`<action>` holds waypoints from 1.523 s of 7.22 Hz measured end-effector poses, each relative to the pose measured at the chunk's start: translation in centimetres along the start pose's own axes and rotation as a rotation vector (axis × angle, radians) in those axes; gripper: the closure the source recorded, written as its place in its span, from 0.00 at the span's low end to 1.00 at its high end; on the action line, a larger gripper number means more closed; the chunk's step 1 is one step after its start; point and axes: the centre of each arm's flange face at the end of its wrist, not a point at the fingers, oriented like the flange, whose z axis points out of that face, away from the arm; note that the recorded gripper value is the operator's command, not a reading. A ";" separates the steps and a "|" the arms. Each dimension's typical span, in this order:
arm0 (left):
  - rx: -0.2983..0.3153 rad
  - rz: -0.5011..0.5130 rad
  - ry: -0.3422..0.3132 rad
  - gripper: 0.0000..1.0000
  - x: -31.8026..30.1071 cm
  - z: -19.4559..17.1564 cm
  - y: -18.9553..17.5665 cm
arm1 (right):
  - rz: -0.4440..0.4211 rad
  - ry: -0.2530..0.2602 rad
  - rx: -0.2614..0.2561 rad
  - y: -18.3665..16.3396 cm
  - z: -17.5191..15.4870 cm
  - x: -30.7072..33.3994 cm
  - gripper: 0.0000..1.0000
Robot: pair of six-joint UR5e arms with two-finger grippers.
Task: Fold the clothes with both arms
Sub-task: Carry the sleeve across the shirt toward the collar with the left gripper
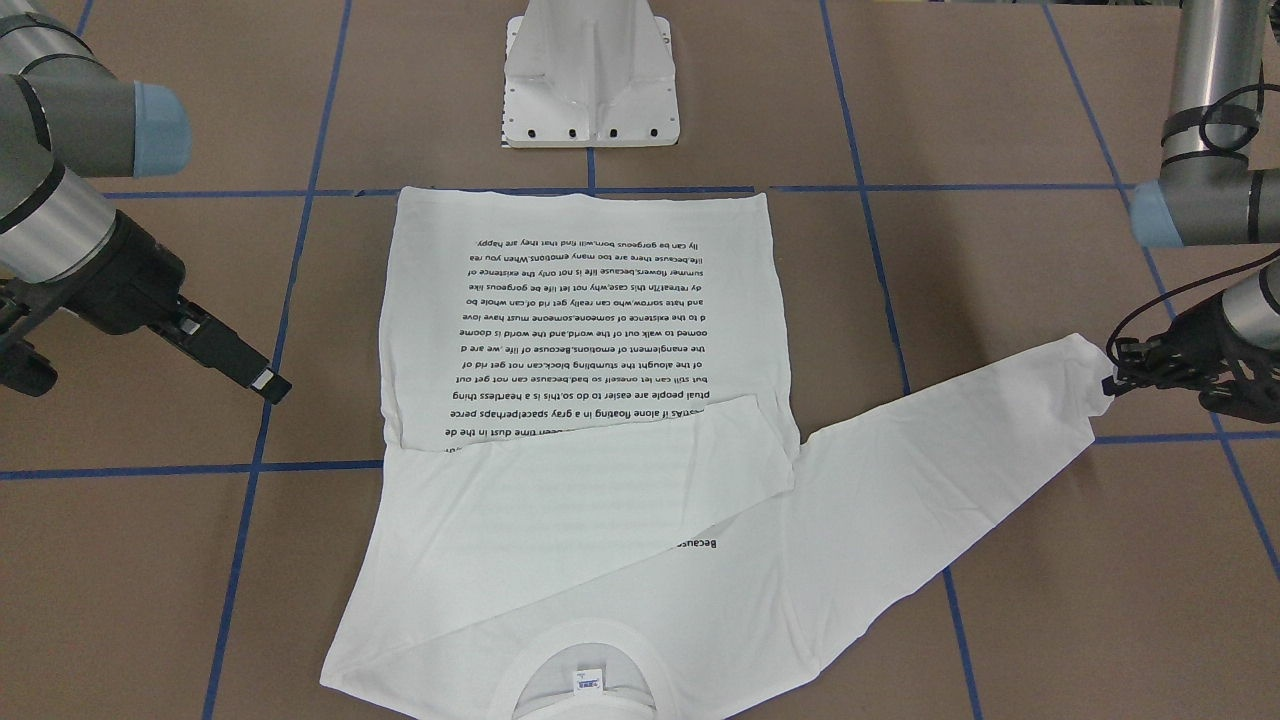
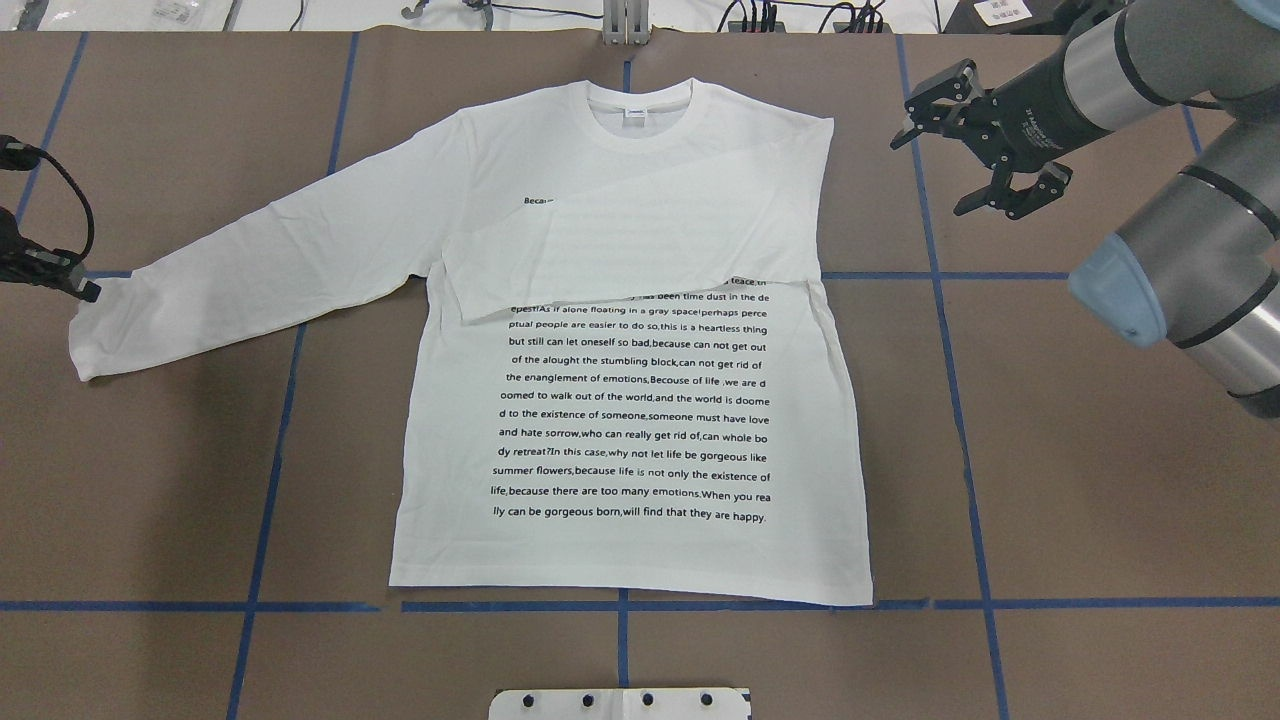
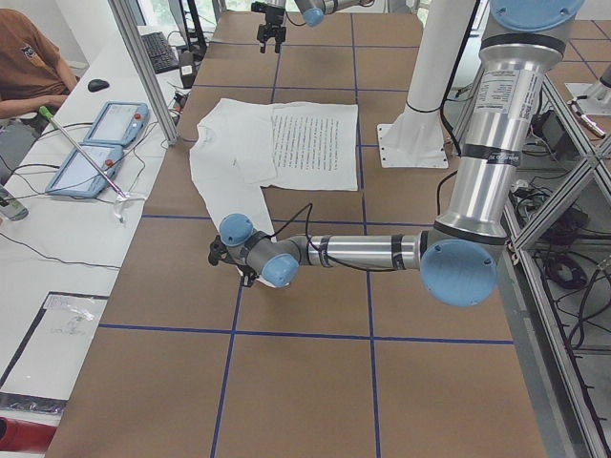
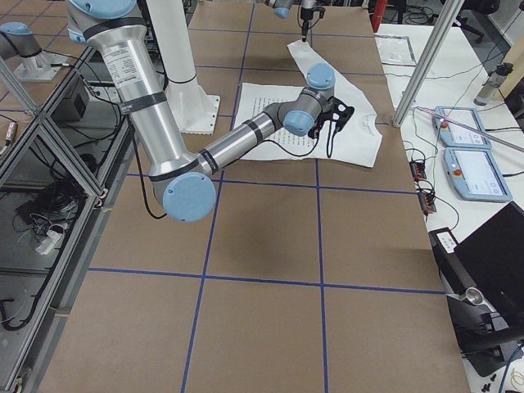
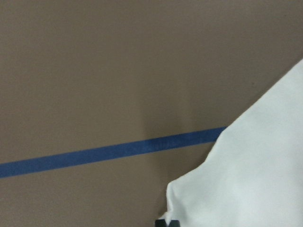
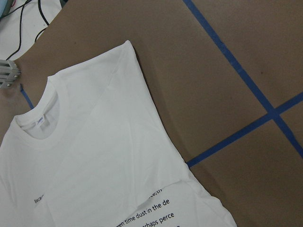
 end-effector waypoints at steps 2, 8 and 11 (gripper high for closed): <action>0.055 -0.042 0.100 1.00 9.9 -3.2 -3.4 | -0.039 0.023 0.015 -1.6 -0.2 2.5 0.01; 0.128 -0.245 0.328 1.00 51.8 -0.8 -9.4 | -0.198 0.131 0.082 -8.1 -3.2 15.2 0.01; 0.239 -0.269 0.345 1.00 67.6 5.1 -8.9 | -0.201 0.142 0.081 -8.4 -3.4 16.6 0.01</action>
